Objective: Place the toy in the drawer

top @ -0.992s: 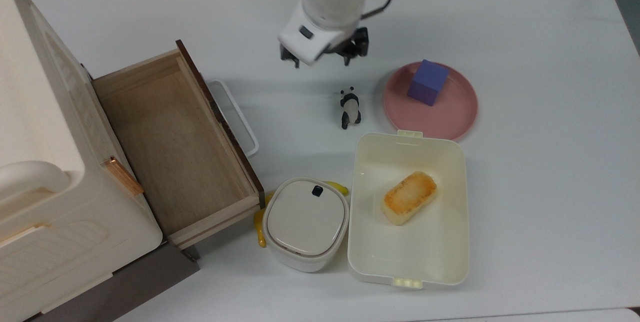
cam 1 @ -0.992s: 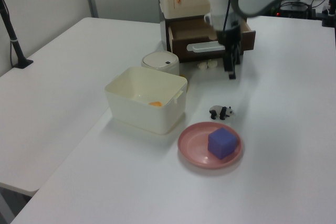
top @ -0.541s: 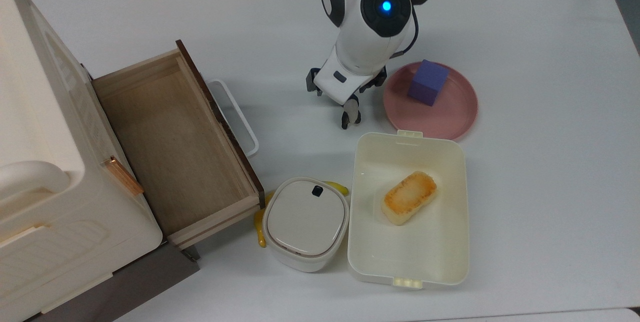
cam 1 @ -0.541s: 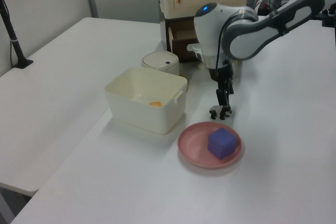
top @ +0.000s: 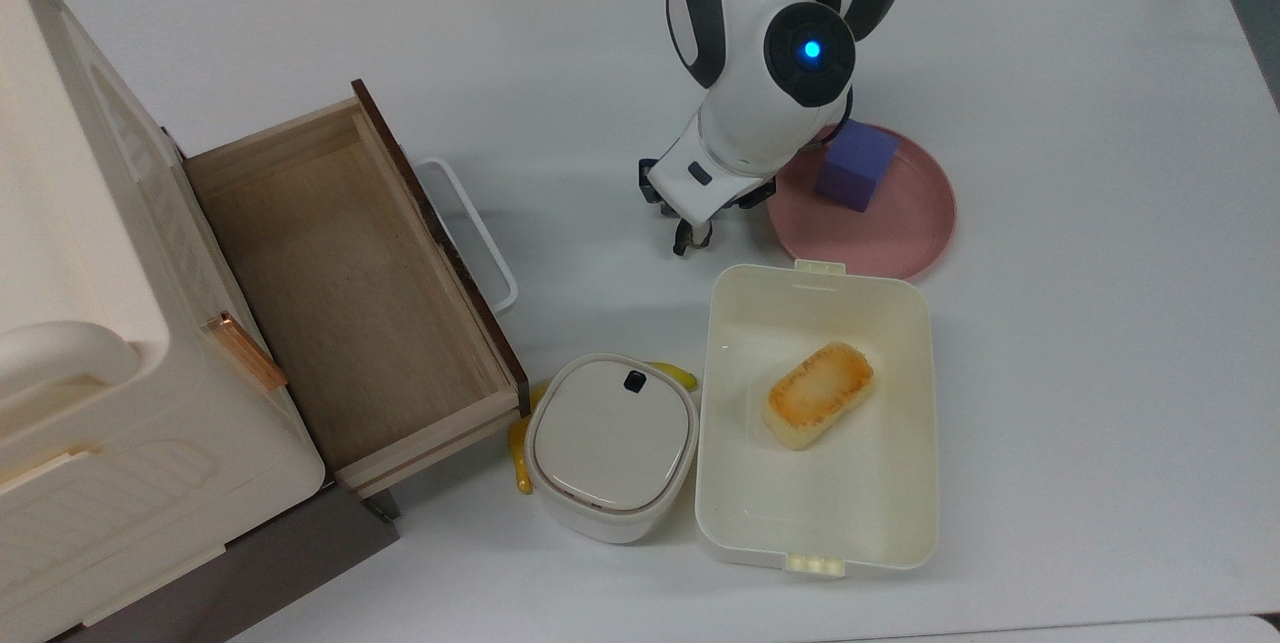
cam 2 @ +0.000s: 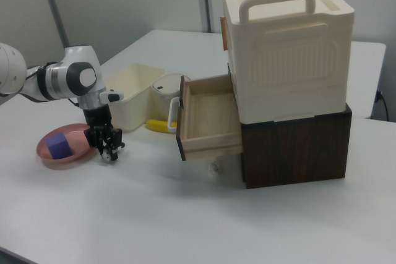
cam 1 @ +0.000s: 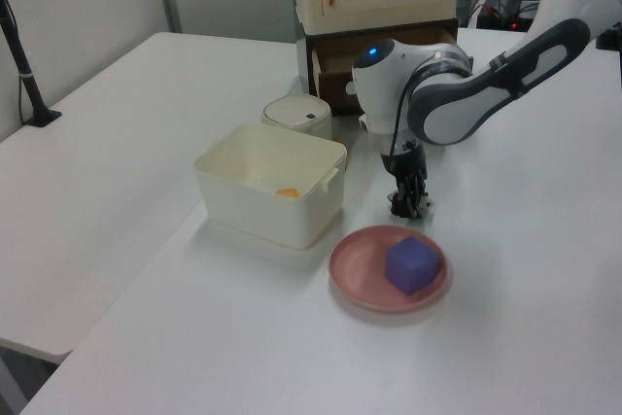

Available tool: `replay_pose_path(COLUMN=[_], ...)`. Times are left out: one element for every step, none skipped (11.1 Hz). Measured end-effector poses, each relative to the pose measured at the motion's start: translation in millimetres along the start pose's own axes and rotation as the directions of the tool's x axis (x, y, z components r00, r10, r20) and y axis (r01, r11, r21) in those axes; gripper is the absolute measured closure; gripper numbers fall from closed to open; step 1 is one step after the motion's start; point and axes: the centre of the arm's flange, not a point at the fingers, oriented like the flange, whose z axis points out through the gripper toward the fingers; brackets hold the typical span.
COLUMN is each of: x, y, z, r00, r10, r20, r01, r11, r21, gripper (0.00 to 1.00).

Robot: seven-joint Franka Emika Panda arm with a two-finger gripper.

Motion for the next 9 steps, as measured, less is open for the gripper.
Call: replay_pose_path(x=[2.4, 3.3, 0.8, -5.3, -14.6, -25.5, -35.9, -44.1, -46.3], y=[8.3, 20.8, 44.1, 73.7, 113.6, 162.0, 209.3, 244.4, 260.2], z=[-10.9, -26.3, -51.2, -80.3, -115.8, -153.6, -186.6, -208.4, -218.6], r00=[1.0, 0.999, 0.996, 0.995, 0.995, 0.992, 0.983, 0.971, 0.96], r10=[0.014, 0.033, 0.054, 0.066, 0.074, 0.097, 0.144, 0.189, 0.218], r20=[-0.019, -0.042, -0.065, -0.07, -0.069, -0.08, -0.111, -0.147, -0.176], r01=[-0.014, -0.033, -0.052, -0.061, -0.064, -0.08, -0.112, -0.141, -0.16], r11=[1.0, 0.999, 0.998, 0.996, 0.989, 0.977, 0.96, 0.947, 0.943], r21=[0.005, 0.013, 0.029, 0.07, 0.13, 0.197, 0.257, 0.288, 0.293], gripper=[0.59, 0.59, 0.59, 0.59, 0.59, 0.59, 0.59, 0.59, 0.59])
